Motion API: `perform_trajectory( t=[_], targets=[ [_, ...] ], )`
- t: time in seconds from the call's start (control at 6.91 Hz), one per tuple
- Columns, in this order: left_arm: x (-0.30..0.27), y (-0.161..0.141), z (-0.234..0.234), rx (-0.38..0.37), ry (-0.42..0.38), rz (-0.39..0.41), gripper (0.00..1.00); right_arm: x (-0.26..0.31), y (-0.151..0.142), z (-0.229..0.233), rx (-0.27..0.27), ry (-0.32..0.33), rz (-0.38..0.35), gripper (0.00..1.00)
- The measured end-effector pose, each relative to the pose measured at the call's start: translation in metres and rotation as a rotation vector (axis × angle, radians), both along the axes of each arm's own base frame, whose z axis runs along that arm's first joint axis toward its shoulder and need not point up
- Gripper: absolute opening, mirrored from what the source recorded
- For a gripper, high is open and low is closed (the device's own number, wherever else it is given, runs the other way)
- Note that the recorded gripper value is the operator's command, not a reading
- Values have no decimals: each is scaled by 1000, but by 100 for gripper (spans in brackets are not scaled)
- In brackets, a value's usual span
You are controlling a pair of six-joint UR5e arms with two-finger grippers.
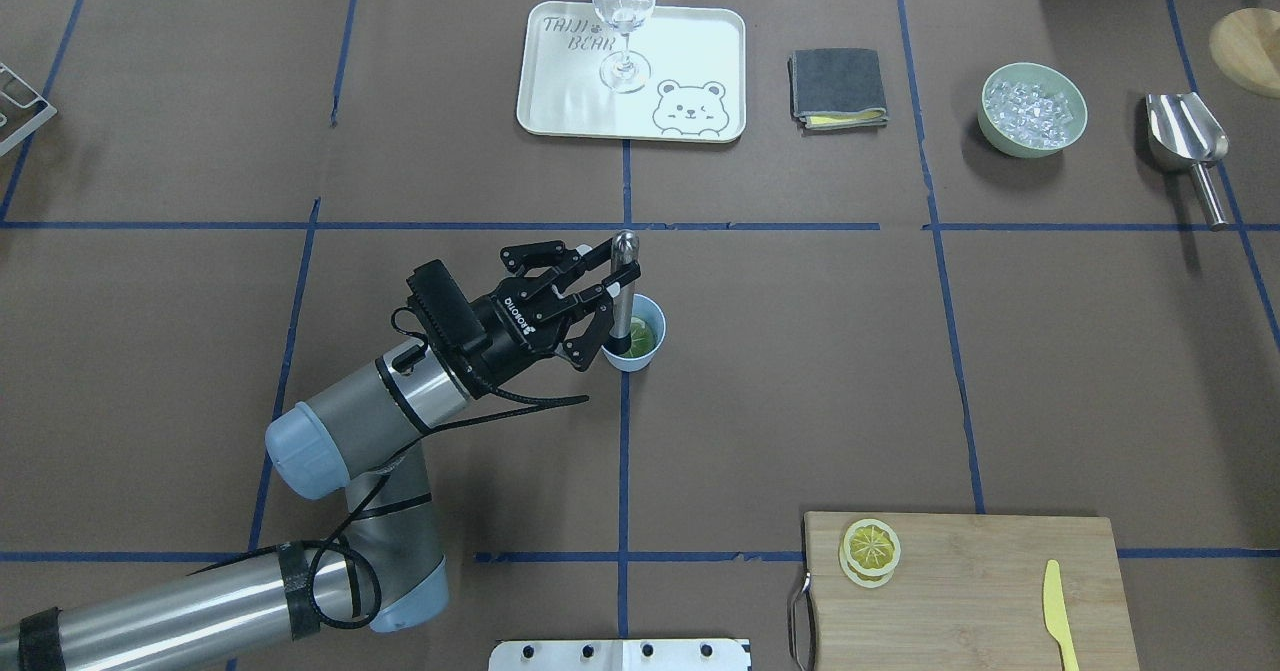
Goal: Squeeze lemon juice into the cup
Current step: 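Push the muddler down into the blue cup onto the lemon with the left gripper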
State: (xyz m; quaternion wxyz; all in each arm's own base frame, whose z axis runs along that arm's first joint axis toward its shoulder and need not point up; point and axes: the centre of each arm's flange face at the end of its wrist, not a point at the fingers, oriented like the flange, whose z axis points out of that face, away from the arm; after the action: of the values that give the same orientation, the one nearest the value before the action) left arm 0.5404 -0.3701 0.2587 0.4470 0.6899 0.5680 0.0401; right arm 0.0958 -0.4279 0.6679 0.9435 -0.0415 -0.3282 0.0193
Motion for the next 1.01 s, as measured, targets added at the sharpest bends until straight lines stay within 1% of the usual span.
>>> perform_trajectory(
  t=[0.14, 0.43, 0.58, 0.72, 1.01],
  targets=[
    [-4, 2, -7, 6, 14, 2, 0, 0, 0, 0, 0, 0, 0, 100],
    [-20, 6, -29, 22, 67, 6, 0, 0, 0, 2, -4, 0, 1, 100],
    [-28, 6, -45, 9, 84, 19, 0, 0, 1, 6, -10, -1, 1, 100],
    [-34, 4, -60, -33, 90, 48, 0, 0, 1, 9, -16, -1, 1, 100],
    [-53, -6, -93, -161, 85, 107, 0, 0, 1, 11, -20, -1, 1, 100]
  ],
)
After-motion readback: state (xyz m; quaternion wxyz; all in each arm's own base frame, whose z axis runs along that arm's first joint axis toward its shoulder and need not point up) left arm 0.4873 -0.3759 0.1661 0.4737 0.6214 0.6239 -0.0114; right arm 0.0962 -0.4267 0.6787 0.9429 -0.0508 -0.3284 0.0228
